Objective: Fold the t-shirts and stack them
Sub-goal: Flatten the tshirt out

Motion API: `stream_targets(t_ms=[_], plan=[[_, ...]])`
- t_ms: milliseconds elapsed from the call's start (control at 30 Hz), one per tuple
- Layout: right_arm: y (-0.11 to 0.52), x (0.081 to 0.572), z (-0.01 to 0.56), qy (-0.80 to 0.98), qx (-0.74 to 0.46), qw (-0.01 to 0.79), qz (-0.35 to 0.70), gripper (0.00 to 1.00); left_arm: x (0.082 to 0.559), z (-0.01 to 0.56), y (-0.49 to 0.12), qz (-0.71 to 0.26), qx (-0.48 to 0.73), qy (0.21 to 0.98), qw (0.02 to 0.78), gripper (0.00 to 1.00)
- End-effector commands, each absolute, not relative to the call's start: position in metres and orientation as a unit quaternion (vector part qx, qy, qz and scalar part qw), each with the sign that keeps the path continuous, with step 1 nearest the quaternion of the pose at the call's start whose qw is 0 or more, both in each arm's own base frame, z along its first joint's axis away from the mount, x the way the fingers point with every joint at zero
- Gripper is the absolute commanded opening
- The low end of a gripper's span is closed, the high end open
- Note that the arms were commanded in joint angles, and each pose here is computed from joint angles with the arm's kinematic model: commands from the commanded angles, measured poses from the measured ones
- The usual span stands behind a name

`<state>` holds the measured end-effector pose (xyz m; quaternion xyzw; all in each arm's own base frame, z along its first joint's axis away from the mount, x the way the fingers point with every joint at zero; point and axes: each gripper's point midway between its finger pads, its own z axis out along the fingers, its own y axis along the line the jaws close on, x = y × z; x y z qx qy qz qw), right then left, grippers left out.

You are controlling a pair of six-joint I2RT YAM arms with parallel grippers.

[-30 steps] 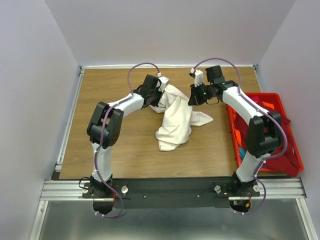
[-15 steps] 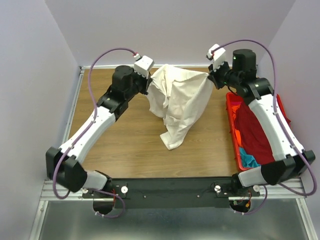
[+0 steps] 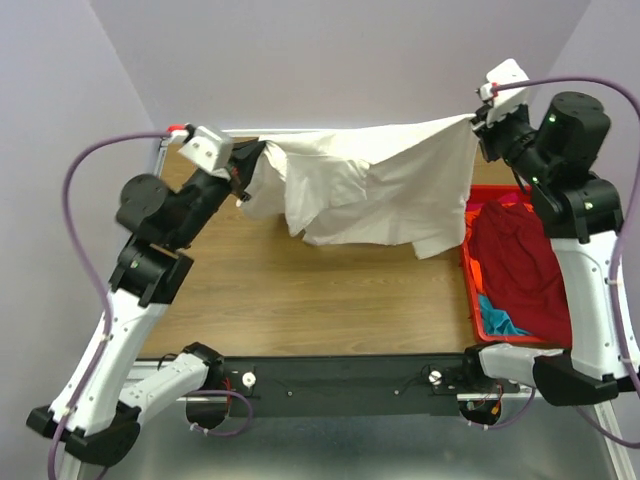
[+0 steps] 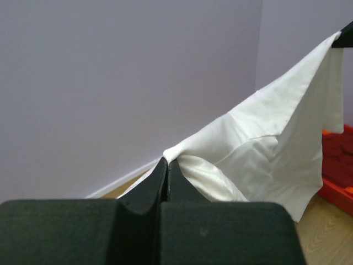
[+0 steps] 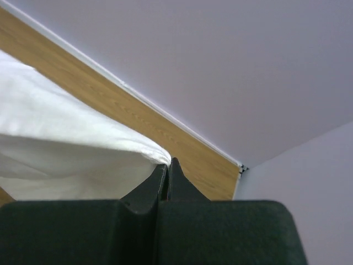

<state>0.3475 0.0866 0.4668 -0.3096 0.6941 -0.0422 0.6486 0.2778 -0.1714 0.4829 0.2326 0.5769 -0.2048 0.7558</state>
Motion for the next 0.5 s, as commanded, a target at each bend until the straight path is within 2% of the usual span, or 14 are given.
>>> stream_targets(t_ms=[0,167,333,467], plan=[[0.076,0.312,0.508,0.656,-0.307,0.689,-0.036,0.01,0.233,0.529,-0.157,-0.213,0.245,0.51,0.797,0.0],[0.068,0.264,0.553,0.613,-0.316,0.723,-0.021,0.01,0.181,0.551,-0.134,-0.214,0.245,0.456,0.828,0.0],[0.094,0.228,0.547,0.591,-0.392,0.704,0.045,0.01,0.127,0.569,-0.109,-0.235,0.22,0.406,0.855,0.0],[0.101,0.234,0.534,0.598,-0.408,0.687,0.067,0.01,0.124,0.566,-0.097,-0.245,0.179,0.407,0.862,0.0]])
